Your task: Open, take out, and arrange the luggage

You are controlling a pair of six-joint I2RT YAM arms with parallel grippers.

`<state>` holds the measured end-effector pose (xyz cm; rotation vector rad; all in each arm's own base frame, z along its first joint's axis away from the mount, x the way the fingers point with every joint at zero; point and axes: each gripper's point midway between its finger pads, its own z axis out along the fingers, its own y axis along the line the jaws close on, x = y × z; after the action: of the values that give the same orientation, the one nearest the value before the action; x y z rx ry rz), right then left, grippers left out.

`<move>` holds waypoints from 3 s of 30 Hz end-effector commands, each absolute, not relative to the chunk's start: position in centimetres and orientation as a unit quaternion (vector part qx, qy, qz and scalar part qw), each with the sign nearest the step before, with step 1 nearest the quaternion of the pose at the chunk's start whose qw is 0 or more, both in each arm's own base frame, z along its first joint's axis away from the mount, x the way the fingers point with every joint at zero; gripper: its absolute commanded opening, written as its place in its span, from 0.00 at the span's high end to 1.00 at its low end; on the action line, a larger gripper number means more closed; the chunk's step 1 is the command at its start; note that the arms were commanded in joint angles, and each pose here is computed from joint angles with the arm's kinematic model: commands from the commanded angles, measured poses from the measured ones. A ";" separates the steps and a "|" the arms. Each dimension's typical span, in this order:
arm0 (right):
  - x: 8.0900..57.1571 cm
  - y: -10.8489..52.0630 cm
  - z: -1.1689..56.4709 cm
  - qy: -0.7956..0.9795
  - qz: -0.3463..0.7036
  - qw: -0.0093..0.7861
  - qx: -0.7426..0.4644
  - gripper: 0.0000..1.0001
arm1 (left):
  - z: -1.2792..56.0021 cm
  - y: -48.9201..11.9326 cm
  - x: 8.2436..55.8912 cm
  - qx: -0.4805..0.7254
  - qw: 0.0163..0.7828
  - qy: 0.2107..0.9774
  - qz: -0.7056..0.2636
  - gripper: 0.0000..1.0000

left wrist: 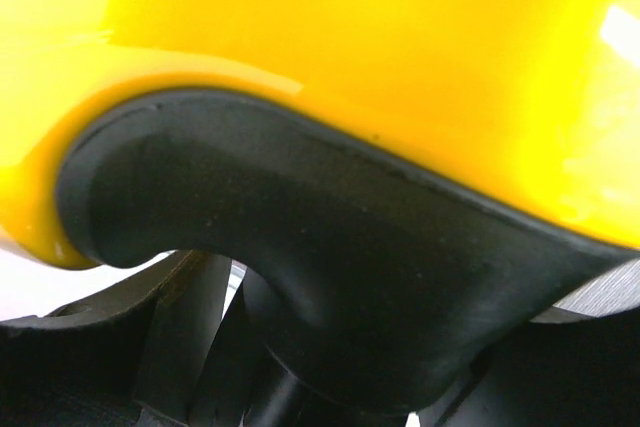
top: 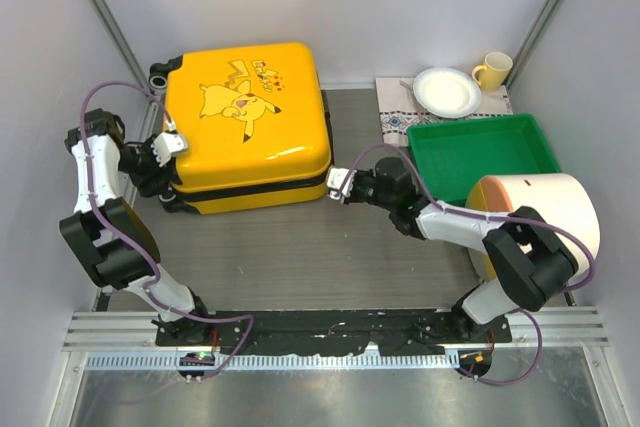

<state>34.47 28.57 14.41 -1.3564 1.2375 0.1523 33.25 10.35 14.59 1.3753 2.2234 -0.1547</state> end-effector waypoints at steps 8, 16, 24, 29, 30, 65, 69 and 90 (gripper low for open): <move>27.3 28.9 15.5 0.630 0.367 0.424 -0.537 0.33 | 12.8 10.0 35.5 0.410 0.270 0.868 -0.070 1.00; 32.6 26.0 15.0 0.674 0.368 0.423 -0.480 0.34 | 13.2 9.9 35.8 0.417 0.275 0.863 -0.071 1.00; 37.4 26.2 14.4 0.669 0.346 0.441 -0.488 0.30 | 13.1 9.8 35.4 0.427 0.270 0.860 -0.072 1.00; 39.0 25.5 14.1 0.650 0.339 0.442 -0.518 0.29 | 13.1 9.7 35.2 0.434 0.269 0.857 -0.075 1.00; 39.2 25.3 14.1 0.639 0.336 0.445 -0.530 0.29 | 13.1 9.7 35.1 0.433 0.268 0.857 -0.076 1.00; 39.4 28.8 13.5 0.594 0.473 0.339 -0.555 0.46 | 12.4 10.0 35.1 0.450 0.258 0.852 -0.071 1.00; 38.9 28.5 13.9 0.596 0.471 0.339 -0.555 0.64 | 12.4 10.0 35.0 0.449 0.258 0.852 -0.071 1.00; 39.7 28.8 16.1 0.685 0.326 0.476 -0.445 0.99 | 12.1 8.1 32.9 0.426 0.269 0.858 -0.099 1.00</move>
<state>38.11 27.04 11.61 -1.1786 1.8093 0.9239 33.68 8.74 14.22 1.3151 2.2130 -0.1683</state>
